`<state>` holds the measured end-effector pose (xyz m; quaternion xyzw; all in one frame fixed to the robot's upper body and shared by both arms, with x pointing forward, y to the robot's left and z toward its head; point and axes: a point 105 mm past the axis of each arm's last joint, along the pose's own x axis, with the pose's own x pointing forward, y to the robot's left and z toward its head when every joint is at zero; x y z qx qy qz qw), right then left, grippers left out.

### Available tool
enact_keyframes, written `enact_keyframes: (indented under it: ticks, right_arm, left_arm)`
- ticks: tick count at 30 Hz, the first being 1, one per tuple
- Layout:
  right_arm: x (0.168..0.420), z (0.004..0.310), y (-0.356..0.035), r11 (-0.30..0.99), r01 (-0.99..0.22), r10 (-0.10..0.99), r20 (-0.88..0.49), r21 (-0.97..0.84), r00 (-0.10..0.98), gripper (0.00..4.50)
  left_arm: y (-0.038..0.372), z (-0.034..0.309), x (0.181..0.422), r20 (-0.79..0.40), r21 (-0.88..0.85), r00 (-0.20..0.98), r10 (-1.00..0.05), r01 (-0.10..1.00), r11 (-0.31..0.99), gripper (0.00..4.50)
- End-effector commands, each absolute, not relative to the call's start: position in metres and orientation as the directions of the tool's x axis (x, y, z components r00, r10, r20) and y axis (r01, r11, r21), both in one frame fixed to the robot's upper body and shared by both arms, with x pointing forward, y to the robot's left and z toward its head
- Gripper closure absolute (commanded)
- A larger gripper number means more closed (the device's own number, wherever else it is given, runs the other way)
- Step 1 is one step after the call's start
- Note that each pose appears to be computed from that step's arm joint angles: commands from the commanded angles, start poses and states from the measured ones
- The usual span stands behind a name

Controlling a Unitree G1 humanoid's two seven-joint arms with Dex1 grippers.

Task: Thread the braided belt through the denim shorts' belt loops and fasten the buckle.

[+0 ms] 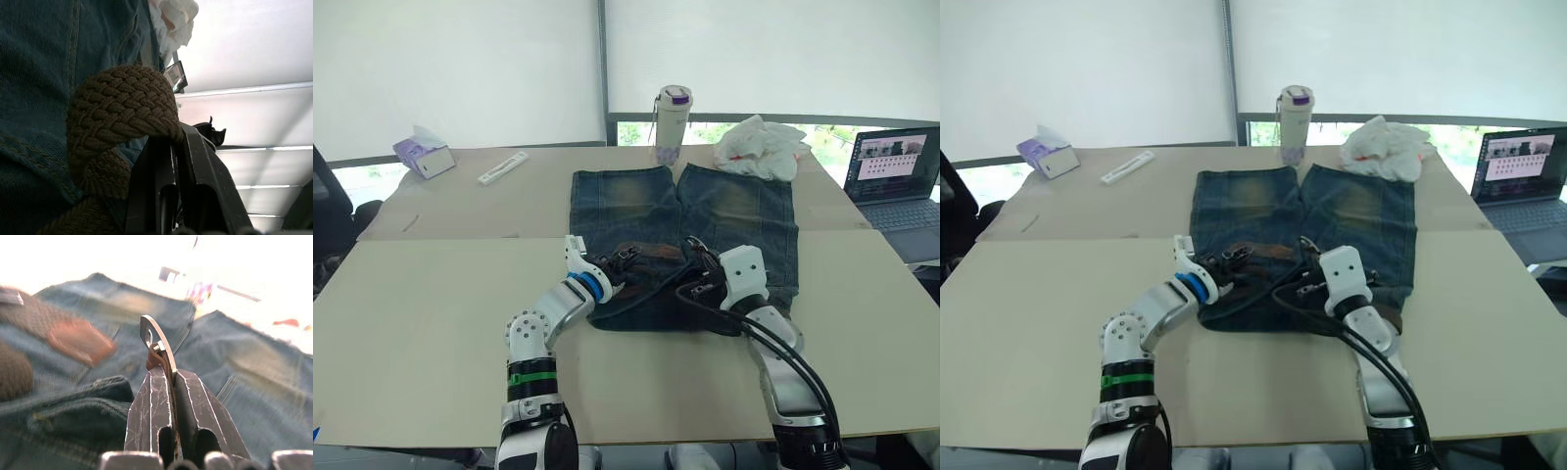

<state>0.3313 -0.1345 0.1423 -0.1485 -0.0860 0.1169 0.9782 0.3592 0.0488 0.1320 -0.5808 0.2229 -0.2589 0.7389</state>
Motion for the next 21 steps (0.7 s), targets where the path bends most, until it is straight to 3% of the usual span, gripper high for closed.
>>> enact_keyframes:
  ticks: [1,10,21]
  right_arm:
    - [0.325,0.159,-0.122,0.907,-0.180,0.296,0.272,-0.382,0.915,4.45]
    - [0.320,0.154,-0.123,0.844,-0.076,0.319,0.383,-0.531,0.867,4.45]
    - [0.317,0.163,-0.116,0.835,-0.031,0.343,0.475,-0.550,0.810,4.45]
  left_arm:
    - [0.041,0.147,0.356,0.023,-0.981,0.738,-0.674,0.148,0.129,4.50]
    - [0.045,0.163,0.348,0.134,-0.985,0.723,-0.678,0.171,-0.012,4.50]
    - [0.043,0.153,0.349,0.143,-0.990,0.743,-0.654,0.100,-0.102,4.50]
